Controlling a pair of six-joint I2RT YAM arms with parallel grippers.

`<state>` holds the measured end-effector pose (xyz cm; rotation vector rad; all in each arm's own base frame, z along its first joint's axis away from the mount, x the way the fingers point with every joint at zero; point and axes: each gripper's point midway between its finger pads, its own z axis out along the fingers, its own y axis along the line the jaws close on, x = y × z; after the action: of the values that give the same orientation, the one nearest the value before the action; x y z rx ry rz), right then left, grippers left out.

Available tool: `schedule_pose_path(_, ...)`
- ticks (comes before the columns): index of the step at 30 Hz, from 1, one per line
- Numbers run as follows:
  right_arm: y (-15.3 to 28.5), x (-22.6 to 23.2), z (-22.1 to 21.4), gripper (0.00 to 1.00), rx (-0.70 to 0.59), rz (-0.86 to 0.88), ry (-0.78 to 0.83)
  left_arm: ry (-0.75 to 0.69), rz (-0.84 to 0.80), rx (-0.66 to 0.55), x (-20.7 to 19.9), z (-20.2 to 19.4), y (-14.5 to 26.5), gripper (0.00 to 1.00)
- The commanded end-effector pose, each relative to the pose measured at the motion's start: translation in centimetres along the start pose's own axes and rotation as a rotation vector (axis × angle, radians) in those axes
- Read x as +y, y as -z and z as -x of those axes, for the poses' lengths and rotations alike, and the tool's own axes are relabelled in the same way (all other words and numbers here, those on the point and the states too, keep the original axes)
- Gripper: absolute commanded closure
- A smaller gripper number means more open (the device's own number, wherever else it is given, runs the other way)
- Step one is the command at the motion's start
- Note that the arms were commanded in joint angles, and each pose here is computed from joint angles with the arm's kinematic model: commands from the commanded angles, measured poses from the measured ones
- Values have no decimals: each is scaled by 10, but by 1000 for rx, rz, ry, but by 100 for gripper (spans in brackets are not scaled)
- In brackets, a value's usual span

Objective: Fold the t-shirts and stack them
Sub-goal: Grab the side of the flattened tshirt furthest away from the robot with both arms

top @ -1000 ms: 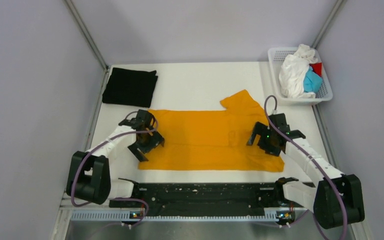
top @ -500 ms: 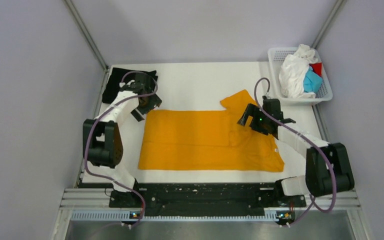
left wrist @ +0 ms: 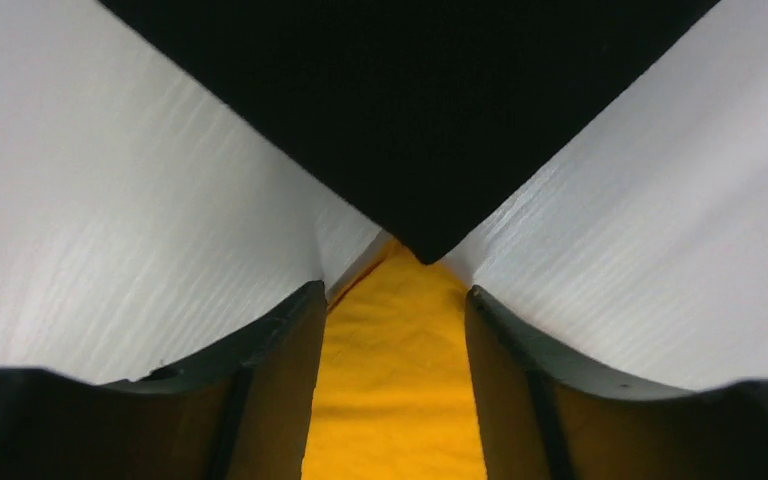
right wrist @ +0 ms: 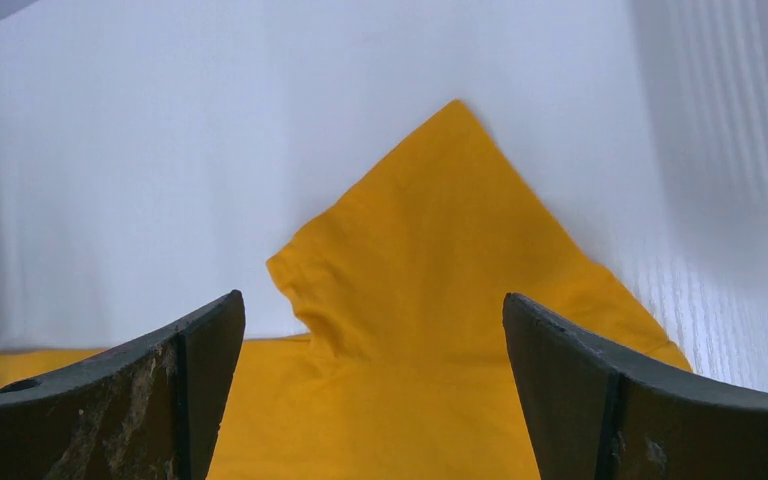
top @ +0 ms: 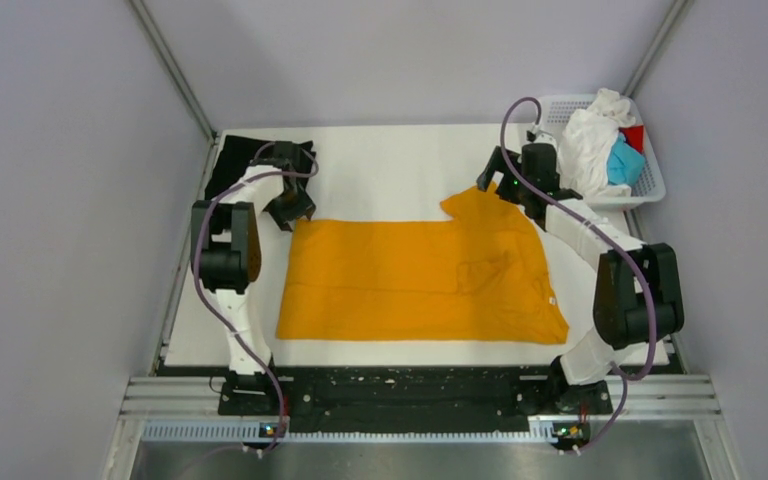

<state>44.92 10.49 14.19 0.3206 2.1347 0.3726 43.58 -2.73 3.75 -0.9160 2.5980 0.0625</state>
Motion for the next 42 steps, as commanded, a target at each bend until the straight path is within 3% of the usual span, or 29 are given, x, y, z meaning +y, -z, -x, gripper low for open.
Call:
schedule_pose_path(1, -8, -4, 10, 1, -26, -40, 48, -45, -51, 8, -14, 6, -5, 47)
schedule_pose_path(12, -17, -8, 18, 1, -23, -48, 96, -91, -28, 36, -6, -3, -12, 81)
schedule_pose_path(15, -27, -3, 24, 1, -11, -37, 143, -106, -11, 30, -2, -1, -11, 99)
schedule_pose_path(21, -62, 8, 25, 6, 47, -24, 237, -149, -32, -6, -1, 3, 0, 100)
schedule_pose_path(25, -90, 5, 9, 14, 132, -118, 312, -184, -97, -26, -10, 5, 12, 100)
schedule_pose_path(31, -127, -2, -3, 24, 149, -241, 388, -204, -116, -62, -12, 6, 21, 100)
schedule_pose_path(42, -125, -31, -57, 47, 245, -313, 369, -194, -119, -63, -8, 1, 22, 100)
